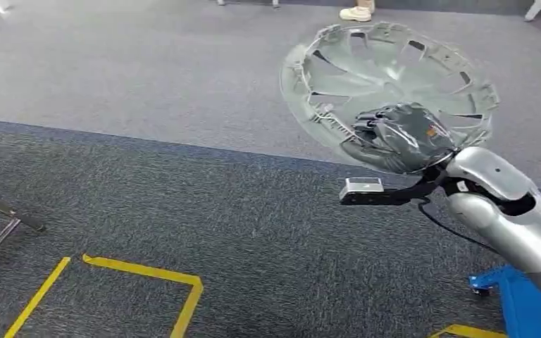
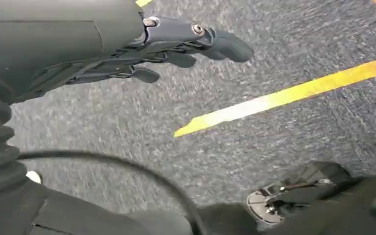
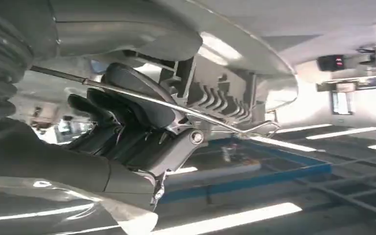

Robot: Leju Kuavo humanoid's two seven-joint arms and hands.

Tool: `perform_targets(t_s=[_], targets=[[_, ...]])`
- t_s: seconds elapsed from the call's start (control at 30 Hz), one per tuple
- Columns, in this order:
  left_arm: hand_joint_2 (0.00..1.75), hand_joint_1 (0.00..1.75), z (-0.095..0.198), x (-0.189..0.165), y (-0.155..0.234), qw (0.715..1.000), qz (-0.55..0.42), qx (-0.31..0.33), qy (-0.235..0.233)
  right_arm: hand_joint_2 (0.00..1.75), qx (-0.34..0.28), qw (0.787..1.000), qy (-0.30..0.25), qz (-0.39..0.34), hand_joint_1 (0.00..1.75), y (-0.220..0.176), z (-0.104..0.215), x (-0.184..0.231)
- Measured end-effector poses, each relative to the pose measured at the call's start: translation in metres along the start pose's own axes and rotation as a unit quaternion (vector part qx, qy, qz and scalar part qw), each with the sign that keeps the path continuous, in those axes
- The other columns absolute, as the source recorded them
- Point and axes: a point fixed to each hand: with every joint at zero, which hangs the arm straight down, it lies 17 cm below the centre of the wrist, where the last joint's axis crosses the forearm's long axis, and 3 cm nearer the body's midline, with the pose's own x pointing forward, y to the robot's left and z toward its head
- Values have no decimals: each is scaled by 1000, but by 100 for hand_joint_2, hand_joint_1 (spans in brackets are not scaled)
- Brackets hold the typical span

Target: Take the parts from the cabinet and place them on the table.

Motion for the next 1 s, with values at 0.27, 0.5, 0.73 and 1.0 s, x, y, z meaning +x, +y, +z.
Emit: perform_targets(t_s=[0.27, 0.5, 0.73, 1.0], targets=[[175, 0, 5, 23, -25, 998, 11, -25, -49, 175, 12, 1000, 17, -1, 175, 4, 35, -15], [175, 0, 5, 33, -17, 996, 61, 15, -64, 175, 29, 999, 37, 14, 175, 5, 74, -25], [175, 0, 6, 33, -24, 995, 81, 0, -63, 175, 32, 999, 33, 22, 175, 0, 81, -24], [175, 0, 6, 39, -22, 995, 70, -2, -77, 175, 32, 999, 34, 25, 175, 1, 83, -23]])
